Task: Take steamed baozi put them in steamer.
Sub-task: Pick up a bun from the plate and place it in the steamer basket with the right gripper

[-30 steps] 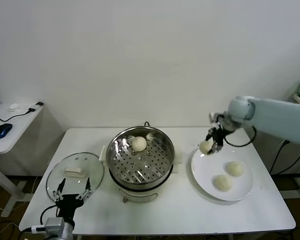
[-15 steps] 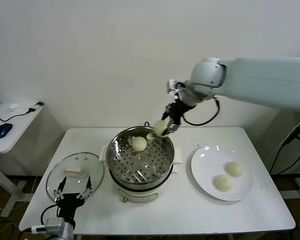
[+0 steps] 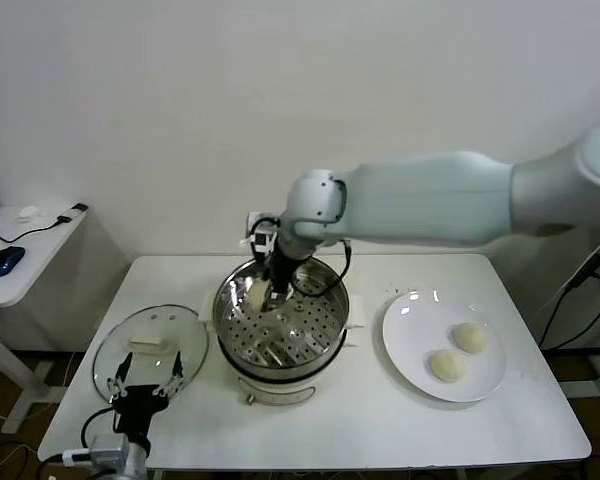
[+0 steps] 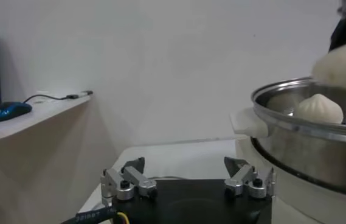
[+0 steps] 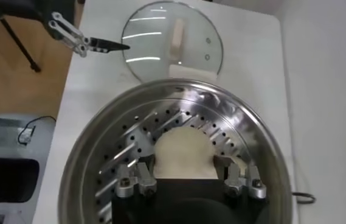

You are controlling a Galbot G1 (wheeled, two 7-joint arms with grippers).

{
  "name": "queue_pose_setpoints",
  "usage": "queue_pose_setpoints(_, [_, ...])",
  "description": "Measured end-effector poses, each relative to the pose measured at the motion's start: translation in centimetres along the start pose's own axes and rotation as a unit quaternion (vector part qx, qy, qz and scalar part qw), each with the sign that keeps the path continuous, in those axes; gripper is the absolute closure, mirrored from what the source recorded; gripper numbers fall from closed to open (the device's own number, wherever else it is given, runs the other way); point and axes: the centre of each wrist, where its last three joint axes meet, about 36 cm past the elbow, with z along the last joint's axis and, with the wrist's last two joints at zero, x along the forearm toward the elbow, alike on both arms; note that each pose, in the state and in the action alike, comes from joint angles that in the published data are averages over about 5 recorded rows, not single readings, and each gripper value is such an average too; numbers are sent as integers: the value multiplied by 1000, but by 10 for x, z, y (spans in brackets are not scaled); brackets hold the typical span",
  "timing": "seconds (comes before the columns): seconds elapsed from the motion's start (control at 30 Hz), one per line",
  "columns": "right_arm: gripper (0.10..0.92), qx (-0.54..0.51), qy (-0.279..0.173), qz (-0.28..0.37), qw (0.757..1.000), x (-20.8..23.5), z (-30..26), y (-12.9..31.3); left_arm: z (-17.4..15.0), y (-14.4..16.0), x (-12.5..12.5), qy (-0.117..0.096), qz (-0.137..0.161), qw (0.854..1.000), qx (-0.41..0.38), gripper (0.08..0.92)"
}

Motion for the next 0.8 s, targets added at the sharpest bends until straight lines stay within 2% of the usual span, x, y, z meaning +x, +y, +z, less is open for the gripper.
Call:
queue_pose_setpoints(0.33, [367, -7, 7, 6, 1000, -52, -7, 4, 0, 0, -1, 0, -1, 1000, 0, 177])
queue_pose_setpoints(0.43, [338, -7, 6, 7, 1000, -60, -7, 5, 0, 0, -1, 0, -2, 1000, 1, 177])
queue_pose_setpoints(0.6, [225, -4, 2, 9, 1000, -62, -6, 4, -1, -1, -1, -1, -2, 1000, 1, 177])
queue_pose_setpoints(0.8, [200, 9, -5, 4, 1000, -37, 6, -8, -1, -2, 1, -1, -1, 1000, 1, 177])
